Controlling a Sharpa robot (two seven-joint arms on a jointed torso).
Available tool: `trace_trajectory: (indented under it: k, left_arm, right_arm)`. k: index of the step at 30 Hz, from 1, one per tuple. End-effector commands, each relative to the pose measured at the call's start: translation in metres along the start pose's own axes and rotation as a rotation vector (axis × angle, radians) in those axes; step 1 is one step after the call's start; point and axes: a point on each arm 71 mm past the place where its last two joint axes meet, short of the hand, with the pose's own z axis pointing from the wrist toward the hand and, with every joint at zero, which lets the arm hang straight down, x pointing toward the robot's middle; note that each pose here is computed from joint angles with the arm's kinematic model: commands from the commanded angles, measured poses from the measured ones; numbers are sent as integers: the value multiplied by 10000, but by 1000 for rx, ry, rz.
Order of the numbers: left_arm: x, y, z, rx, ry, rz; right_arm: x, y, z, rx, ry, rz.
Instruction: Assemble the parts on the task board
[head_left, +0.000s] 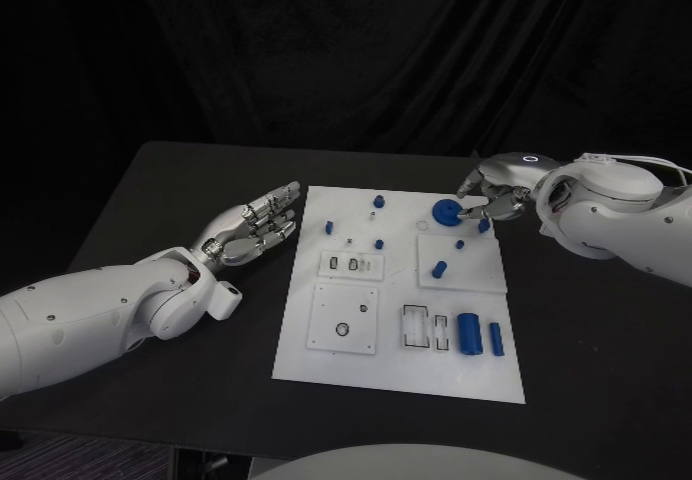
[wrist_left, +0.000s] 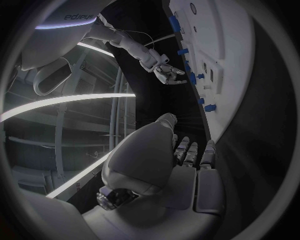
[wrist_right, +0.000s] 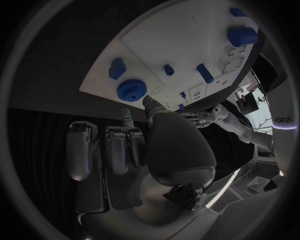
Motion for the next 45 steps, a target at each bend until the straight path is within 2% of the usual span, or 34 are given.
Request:
trace_trajectory:
  k: [1,23,38,45]
  left_arm:
    - [12,-109,-3,159,-2,0]
    - [12,-93,-11,144,10,-12]
    - [16,-84,-1,136,16,-17]
    - [16,-78,-1,132,20,-20]
  right_arm:
    - [41,-36,6,49,0,19]
    - [65,4,62,46,-46,6]
    - [164,18,113,46,-17,3]
    - [203,44,153,34,-22,4]
